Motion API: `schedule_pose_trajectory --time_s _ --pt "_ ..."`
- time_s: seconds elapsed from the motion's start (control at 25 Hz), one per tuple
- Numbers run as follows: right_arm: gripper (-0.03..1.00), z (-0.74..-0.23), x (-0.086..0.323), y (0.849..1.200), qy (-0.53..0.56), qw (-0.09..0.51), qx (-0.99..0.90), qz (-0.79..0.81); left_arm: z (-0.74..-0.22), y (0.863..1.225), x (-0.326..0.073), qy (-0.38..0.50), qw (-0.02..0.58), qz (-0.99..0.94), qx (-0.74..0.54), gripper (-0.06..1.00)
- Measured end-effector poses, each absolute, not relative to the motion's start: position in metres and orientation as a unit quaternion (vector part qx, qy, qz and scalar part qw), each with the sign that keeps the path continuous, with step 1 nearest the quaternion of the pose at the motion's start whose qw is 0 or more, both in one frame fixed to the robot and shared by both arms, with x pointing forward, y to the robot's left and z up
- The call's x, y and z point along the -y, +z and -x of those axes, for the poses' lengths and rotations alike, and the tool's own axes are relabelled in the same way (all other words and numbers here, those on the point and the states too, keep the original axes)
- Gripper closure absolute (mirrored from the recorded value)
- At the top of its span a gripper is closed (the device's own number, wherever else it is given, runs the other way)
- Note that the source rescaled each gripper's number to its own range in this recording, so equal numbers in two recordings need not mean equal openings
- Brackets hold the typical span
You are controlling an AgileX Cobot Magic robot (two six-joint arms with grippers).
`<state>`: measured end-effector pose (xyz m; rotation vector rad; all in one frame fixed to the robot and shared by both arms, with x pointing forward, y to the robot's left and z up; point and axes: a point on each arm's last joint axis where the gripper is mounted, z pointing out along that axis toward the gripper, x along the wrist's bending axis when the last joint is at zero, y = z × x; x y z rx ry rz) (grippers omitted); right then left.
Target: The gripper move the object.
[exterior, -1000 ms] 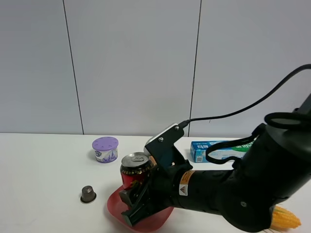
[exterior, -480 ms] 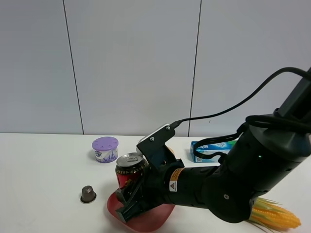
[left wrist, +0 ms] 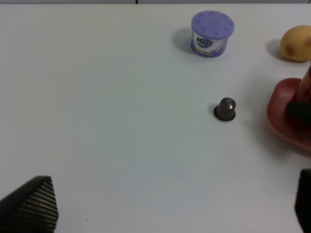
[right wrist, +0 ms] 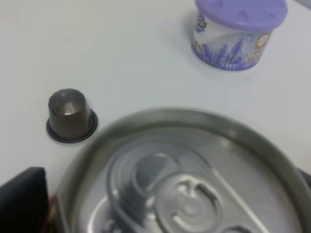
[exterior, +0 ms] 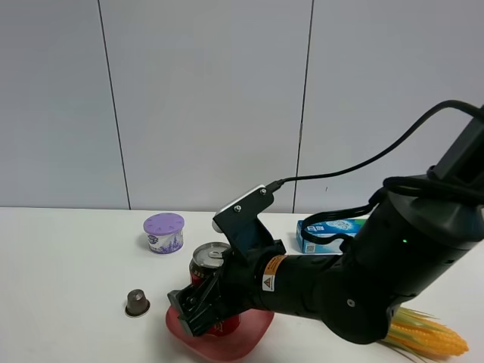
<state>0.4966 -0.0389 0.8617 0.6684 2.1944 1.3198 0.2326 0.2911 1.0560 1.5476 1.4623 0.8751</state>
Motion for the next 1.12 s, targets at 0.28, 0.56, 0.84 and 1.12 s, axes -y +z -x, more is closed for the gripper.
schedule_pose_trajectory --time_s 0.28,0.56,0.84,1.12 --pt "-0.02 -0.494 0.035 0.865 0.502 0.247 -0.802 -0.211 -0.233 1.056 -0.291 0.347 0.408 -0.614 -0.580 -0.06" --pt "-0.03 -0.494 0.035 0.886 0.507 0.250 -0.798 -0.211 -0.233 1.056 -0.291 0.347 0.408 -0.614 -0.580 -0.06" --pt "-0.03 -0.488 0.044 0.953 0.524 0.265 -0.782 -0.210 -0.233 1.056 -0.291 0.347 0.408 -0.614 -0.580 -0.06" --pt "-0.03 -0.470 0.064 1.012 0.512 0.271 -0.786 -0.217 -0.233 1.056 -0.291 0.347 0.408 -0.614 -0.580 -0.06"
